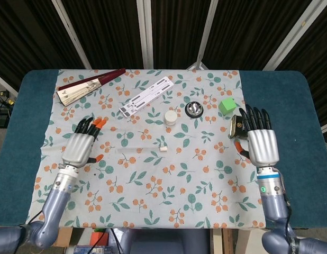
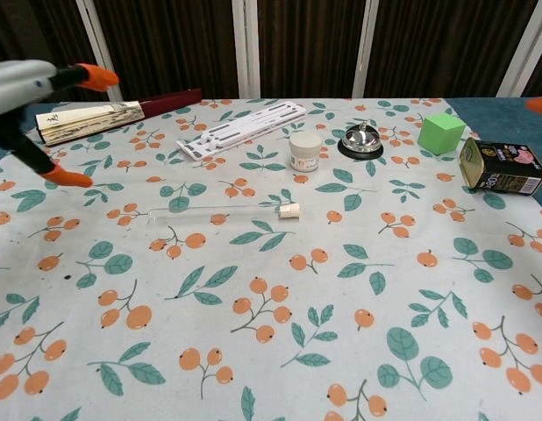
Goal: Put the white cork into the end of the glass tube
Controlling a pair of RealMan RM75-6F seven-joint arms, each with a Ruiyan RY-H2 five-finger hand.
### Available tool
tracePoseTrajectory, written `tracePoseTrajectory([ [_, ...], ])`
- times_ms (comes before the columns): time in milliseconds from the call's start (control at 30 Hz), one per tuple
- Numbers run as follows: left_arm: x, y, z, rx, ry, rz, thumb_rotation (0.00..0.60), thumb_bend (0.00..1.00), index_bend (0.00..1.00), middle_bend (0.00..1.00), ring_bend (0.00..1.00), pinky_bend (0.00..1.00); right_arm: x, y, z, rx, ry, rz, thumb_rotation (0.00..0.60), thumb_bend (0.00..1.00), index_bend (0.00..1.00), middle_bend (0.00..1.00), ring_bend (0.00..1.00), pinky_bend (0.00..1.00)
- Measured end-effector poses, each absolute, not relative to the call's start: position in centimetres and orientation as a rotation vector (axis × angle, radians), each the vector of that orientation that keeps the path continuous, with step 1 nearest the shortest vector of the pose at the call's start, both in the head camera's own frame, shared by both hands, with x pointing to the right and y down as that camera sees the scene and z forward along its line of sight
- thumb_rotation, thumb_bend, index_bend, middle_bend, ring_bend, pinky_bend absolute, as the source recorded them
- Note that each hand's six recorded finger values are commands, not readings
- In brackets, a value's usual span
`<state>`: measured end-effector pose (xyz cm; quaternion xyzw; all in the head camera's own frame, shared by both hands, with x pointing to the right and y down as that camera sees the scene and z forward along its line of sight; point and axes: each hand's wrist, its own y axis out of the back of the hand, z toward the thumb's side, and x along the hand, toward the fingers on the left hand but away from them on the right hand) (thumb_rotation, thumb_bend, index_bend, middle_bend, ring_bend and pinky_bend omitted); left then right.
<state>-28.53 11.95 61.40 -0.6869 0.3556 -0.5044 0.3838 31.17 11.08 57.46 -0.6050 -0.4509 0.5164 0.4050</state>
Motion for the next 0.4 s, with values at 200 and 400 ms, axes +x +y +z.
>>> tracePoseTrajectory([
  [200,-33.7,15.7,58.4,-1.712,0.956,-1.276,0.600,0.18,0.07,0.03,0.00,0.00,36.5,15.9,56.9,-1.599,-1.234,1.432,0.600,0.28,0.00,0.00,0.00,0.00],
  [400,-38.6,20.2,55.9,-1.672,1.001,-1.272,0.600,0.18,0.07,0.03,0.00,0.00,40.7,20.5,55.4,-1.563,-1.314,1.501,0.600,0.28,0.00,0.00,0.00,0.00],
])
